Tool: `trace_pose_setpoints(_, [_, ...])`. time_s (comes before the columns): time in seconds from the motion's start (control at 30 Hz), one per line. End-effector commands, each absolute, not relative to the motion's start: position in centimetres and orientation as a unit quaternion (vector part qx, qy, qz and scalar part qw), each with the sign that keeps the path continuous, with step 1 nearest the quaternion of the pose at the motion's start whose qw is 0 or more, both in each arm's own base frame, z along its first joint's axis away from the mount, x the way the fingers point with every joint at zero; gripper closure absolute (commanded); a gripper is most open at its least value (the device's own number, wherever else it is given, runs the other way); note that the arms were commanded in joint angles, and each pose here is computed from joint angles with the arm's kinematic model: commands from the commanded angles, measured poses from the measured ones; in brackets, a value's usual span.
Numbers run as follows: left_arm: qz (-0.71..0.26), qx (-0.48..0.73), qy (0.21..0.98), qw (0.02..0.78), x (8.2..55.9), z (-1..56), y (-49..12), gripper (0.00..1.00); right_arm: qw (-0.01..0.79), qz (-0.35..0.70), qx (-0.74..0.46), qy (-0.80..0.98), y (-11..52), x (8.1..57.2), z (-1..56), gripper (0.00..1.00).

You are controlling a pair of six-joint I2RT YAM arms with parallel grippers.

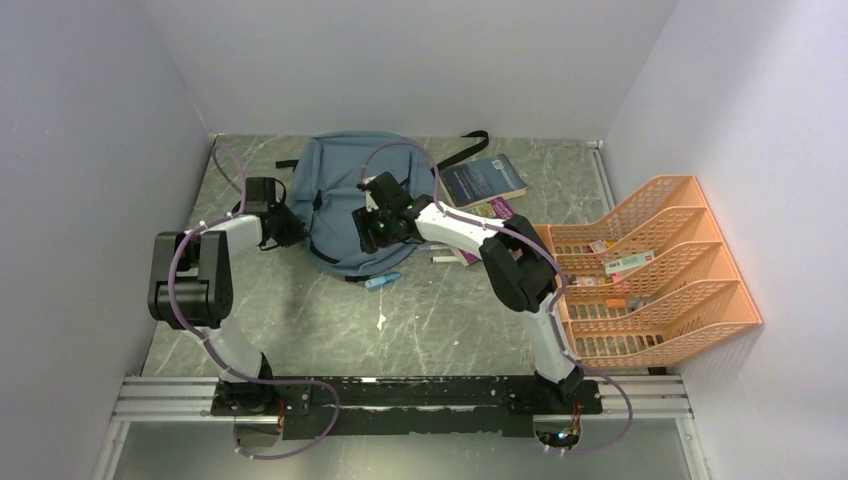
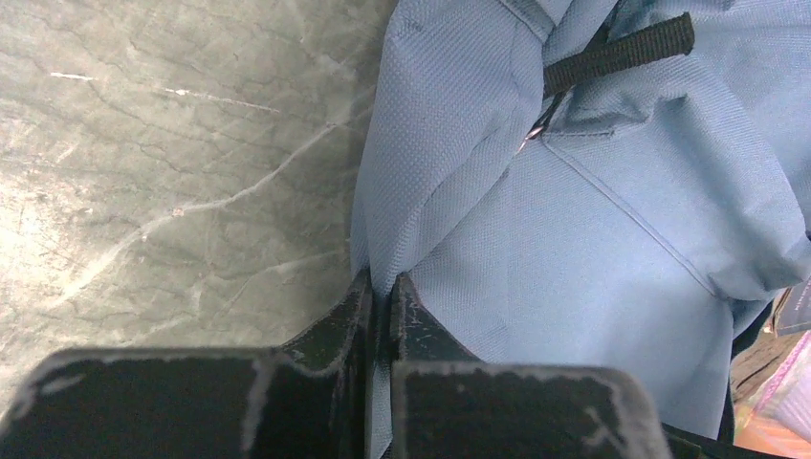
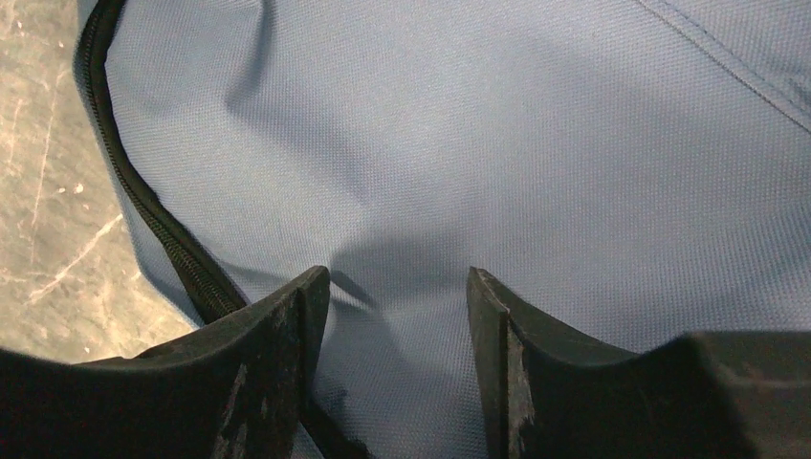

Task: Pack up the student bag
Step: Unzip the student bag at the center of the board.

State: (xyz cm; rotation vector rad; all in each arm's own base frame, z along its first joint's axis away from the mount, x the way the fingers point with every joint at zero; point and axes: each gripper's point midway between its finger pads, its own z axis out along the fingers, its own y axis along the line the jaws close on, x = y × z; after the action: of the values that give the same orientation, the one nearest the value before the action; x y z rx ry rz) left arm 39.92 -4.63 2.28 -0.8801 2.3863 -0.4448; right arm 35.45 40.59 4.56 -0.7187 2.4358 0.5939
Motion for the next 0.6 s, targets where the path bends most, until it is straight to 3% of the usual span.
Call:
trace_pose_setpoints(0.0, [-0.200, -0.323, 0.874, 0.303, 41.8, 4.8, -4.3, 0.95, 0.280, 0.231, -0.258, 0.895, 40.3, 35.2, 6.7, 0.41])
trace_pose_setpoints(0.33, [-0.306, -0.216, 0.833, 0.407, 45.0, 17.3, -5.8, 0.95, 0.309, 0.293, -0.224, 0.877, 39.2, 35.5, 10.9, 0.40])
trace_pose_setpoints(0.57, [-0.346, -0.175, 0.826, 0.408, 42.4, 17.7, -7.5, 0.95, 0.354, 0.387, -0.134, 0.841, 38.5, 38.3, 17.5, 0.36])
